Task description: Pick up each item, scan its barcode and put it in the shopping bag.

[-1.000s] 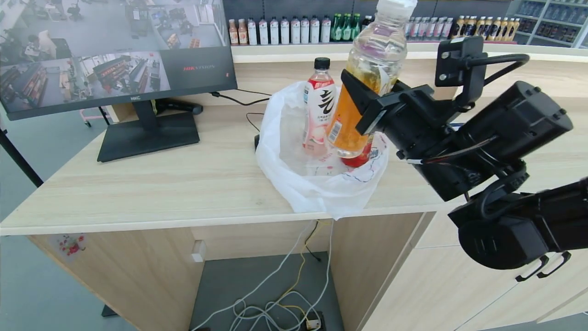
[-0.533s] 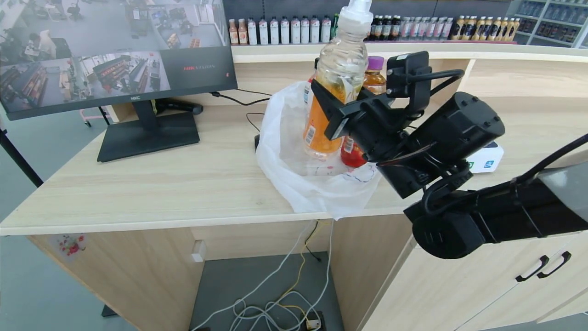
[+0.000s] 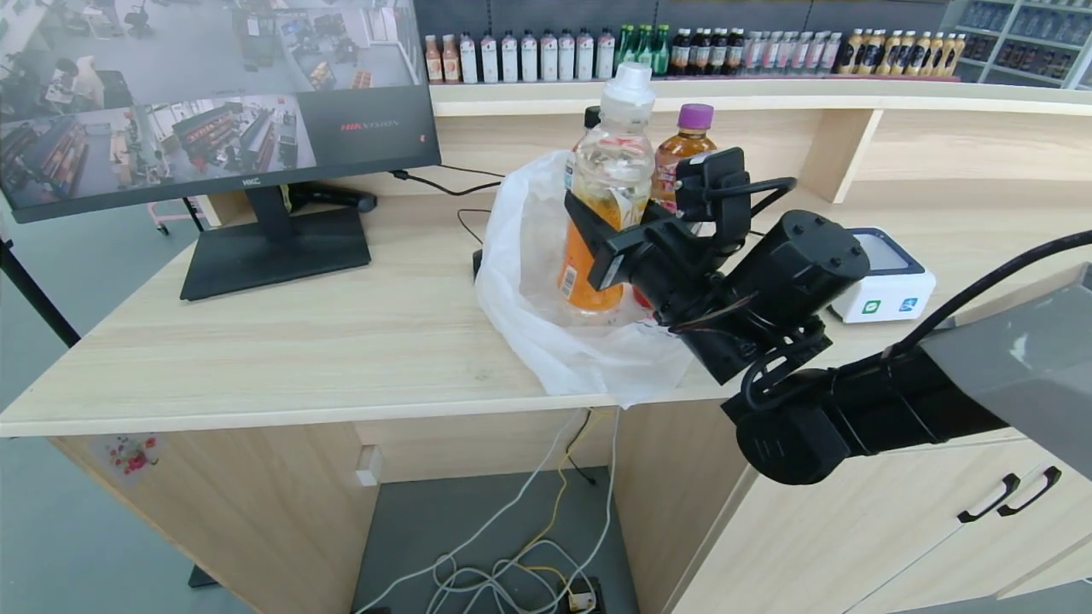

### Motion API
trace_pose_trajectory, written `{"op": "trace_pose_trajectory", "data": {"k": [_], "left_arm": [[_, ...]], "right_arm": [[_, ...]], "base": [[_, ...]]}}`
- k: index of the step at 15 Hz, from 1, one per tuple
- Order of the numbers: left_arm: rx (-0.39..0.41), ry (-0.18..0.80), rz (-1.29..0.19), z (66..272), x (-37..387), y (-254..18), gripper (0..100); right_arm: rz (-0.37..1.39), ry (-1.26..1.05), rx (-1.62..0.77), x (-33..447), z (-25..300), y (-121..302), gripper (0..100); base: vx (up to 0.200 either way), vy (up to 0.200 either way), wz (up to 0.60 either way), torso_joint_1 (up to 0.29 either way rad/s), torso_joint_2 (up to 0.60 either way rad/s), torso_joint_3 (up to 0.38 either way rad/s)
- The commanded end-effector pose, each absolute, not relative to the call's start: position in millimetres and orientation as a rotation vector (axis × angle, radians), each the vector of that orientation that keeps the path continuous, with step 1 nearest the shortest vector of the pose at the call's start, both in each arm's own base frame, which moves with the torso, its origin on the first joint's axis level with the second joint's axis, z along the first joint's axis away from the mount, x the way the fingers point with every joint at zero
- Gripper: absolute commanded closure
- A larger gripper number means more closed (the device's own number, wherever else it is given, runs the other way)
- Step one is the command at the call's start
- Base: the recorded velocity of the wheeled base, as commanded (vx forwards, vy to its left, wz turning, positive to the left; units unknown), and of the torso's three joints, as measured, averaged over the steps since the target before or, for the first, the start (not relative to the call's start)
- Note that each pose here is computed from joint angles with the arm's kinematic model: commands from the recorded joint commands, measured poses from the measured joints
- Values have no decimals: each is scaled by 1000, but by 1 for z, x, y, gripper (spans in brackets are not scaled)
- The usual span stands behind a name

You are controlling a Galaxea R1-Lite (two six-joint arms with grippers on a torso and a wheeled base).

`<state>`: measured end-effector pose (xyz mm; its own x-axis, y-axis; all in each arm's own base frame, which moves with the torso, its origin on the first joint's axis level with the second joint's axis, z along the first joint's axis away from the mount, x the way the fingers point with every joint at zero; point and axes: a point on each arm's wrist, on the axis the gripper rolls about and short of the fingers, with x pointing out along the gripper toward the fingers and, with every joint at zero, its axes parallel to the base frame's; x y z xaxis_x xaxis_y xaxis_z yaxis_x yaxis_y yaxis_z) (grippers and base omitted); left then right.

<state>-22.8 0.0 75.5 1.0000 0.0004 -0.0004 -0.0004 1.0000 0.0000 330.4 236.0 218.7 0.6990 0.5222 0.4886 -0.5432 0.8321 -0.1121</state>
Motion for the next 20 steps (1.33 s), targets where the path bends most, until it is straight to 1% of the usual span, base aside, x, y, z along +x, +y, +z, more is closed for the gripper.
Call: {"op": "trace_pose_trajectory", "data": {"k": [1,11,20], "left_arm": [[0,0,2,75,-23,0,0],[0,0,0,75,-23,0,0],[0,0,2,75,-23,0,0]], "right_arm": [[594,-510,33,335,209,237,100],[599,-473,26,341,192,243,100],[590,-461,20,345,186,241,100]], "base": [[0,0,0,0,0,0],[0,0,0,0,0,0],[0,0,0,0,0,0]]}}
